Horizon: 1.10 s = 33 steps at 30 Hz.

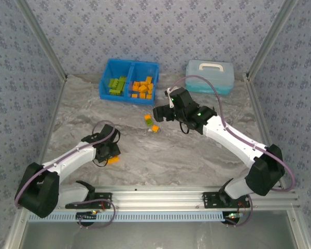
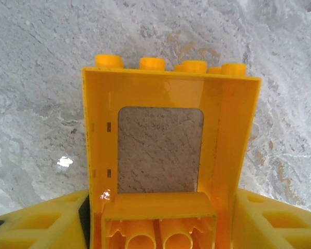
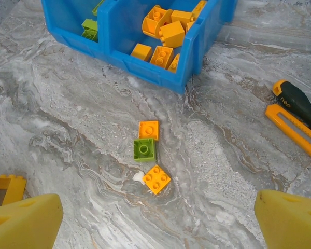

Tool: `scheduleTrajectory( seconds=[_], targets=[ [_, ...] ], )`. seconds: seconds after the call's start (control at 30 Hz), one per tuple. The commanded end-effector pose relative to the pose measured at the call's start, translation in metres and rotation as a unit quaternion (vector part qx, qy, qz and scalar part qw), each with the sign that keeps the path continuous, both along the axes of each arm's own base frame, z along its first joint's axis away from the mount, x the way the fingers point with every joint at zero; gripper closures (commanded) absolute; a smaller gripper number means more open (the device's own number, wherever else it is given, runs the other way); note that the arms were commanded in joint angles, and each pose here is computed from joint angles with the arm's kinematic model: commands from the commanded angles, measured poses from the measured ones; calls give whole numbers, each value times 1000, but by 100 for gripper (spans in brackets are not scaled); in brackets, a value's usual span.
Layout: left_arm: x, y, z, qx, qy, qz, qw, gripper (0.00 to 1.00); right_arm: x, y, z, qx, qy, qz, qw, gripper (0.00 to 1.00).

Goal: Sort the legos into containers by color

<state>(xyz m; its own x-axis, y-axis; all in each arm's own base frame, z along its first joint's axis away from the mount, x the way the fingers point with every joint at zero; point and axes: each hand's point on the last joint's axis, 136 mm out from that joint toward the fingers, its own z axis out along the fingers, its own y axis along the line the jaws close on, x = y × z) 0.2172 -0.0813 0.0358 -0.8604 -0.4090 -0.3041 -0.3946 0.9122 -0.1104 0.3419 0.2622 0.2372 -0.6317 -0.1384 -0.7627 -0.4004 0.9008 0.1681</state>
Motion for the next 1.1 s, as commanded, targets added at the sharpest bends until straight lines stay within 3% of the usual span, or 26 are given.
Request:
scheduleTrajectory(
  seconds=[0.0,0.23,0.47,0.73,0.9,1.07],
  targets=[
    [-4,4,7,15,8,0,1000,47,-7,-5,15,14,-7,-9,1000,2],
    [19,-14,77,-29,-63,-24,997,50,-11,-8,22,23,-11,-13,1000,2],
    [82,-52,143,-53,-135,-66,987,52,-20,-18,26,36,-13,-30,999,2],
    [205,-116,197,-35,-200,-124,971,51,-37,-44,27,32,-18,-54,998,2],
    [295,-145,205,20,-230,-140,963,50,-47,-62,28,28,-22,-71,997,2],
    [365,-160,191,55,-266,-149,951,48,-56,-76,26,32,-23,-80,996,1]
  ],
)
